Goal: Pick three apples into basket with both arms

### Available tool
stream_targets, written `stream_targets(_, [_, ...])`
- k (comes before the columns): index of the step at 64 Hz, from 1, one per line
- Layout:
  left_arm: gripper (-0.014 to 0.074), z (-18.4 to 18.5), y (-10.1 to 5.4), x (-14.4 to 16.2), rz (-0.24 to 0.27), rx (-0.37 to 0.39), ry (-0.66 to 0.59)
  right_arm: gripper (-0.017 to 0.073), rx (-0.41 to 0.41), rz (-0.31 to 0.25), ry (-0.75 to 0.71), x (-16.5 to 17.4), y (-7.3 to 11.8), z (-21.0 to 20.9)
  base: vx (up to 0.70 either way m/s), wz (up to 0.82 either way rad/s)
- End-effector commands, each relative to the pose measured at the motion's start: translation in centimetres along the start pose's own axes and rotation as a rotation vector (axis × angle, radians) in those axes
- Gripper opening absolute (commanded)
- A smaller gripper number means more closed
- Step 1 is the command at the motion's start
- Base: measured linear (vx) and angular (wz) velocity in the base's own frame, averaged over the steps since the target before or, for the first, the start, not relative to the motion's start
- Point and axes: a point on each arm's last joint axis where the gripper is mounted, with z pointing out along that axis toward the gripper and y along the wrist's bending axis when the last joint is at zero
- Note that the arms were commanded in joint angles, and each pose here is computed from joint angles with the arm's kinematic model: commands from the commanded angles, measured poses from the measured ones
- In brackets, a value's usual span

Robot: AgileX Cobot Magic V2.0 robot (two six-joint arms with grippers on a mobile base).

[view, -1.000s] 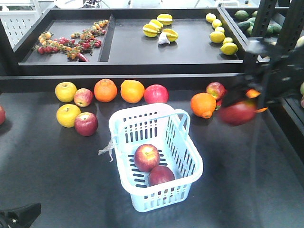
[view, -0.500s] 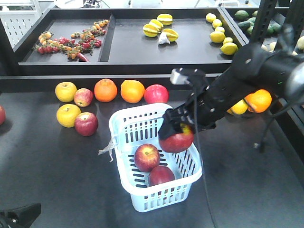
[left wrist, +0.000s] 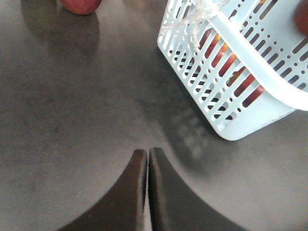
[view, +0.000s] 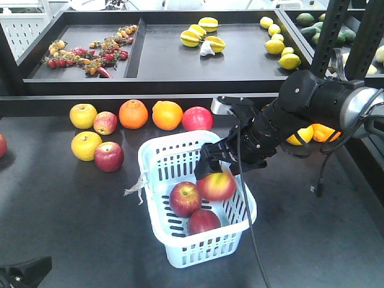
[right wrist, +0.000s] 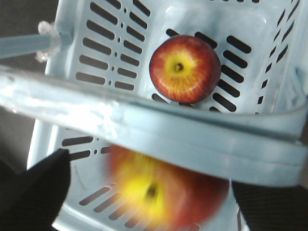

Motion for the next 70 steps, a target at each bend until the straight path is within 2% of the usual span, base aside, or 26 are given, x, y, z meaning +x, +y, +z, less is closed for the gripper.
stream_targets(1, [-0.0008,-0.1,-0.2,-1.2,-0.013,0.006,-0.079,0.072,-0.013,-0.01,-0.099,-0.9,1.2,-2.4,0.0,0.0])
stream_targets(15, [-0.0008,-0.1,-0.2,-1.2,-0.013,0.006,-0.079,0.0685,-0.015,-0.012,-0.096,-0.9,1.3,-2.5,0.0,0.0])
stream_targets(25, [-0.0008,-0.1,-0.2,-1.2,-0.013,0.006,-0.079,0.0577,-0.022,-0.023,-0.074,-0.7,1.3,-2.4,0.0,0.0])
stream_targets(34, [-0.0008,-0.1,-0.2,-1.2,-0.013,0.006,-0.079,0.0345,-0.034,-0.031,-0.039,-0.4,1.4,-2.4,0.0,0.0])
stream_targets(45, [-0.0008,-0.1,-0.2,-1.2,-0.013,0.006,-0.078,-0.0019,-0.048,-0.086,-0.016,-0.1,1.8,-2.9,0.0,0.0])
stream_targets(57, [-0.0008,-0.1,-0.2,-1.2,-0.013,0.007,-0.073,-0.0008,-0.064,-0.162,-0.023,0.4,3.1,-5.3,0.0,0.0])
stream_targets(70, [-0.0008,-0.1,-0.2,-1.2,-0.013,0.006,-0.074,-0.0004,-0.056,-0.257,-0.122,1.2,5.3,-10.0,0.0,0.0])
